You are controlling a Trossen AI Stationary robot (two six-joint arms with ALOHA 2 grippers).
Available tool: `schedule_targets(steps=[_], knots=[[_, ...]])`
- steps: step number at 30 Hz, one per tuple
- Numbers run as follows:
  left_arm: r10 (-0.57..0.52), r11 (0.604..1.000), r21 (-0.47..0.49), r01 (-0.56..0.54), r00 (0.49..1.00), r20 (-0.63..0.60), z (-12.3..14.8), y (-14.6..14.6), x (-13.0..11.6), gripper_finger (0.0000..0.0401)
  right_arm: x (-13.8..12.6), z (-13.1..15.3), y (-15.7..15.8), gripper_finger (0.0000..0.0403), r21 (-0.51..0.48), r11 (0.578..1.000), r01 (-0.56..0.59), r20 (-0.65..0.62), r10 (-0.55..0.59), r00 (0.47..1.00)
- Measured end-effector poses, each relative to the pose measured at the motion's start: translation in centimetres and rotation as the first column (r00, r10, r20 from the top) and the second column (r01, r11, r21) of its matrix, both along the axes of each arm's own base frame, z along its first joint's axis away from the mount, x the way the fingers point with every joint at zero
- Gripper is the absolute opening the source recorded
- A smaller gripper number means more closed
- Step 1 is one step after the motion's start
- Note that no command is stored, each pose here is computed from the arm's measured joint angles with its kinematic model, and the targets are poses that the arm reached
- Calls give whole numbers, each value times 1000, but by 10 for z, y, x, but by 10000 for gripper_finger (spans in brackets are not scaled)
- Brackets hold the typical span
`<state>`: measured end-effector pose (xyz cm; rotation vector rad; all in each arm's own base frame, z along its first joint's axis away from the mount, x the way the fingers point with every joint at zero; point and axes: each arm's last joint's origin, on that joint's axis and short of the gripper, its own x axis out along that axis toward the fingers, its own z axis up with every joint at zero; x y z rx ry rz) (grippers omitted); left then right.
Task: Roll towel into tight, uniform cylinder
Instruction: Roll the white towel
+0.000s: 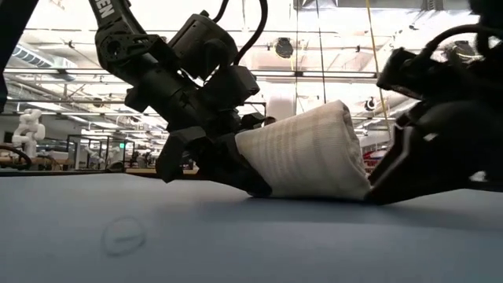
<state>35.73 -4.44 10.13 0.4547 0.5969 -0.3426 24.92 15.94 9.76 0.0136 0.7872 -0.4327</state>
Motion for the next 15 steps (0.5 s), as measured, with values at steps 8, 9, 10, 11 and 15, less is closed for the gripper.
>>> schedule_targets(steps=[8,9,10,11,15], knots=[[15,1000,1,-15,1000,-5,0,4,0,189,-22,33,1,301,44,998,40,19,-41,999],[17,1000,3,-17,1000,-4,0,4,0,189,-24,38,0,298,41,998,55,32,-57,998],[17,1000,2,-17,1000,-2,0,4,1,189,-26,42,-2,294,35,997,73,50,-75,996],[20,1000,3,-20,1000,-2,0,5,1,189,-27,45,-3,288,25,995,94,72,-96,993],[55,998,16,-55,998,-1,0,8,1,189,-29,41,-8,258,-15,993,117,95,-115,989]])
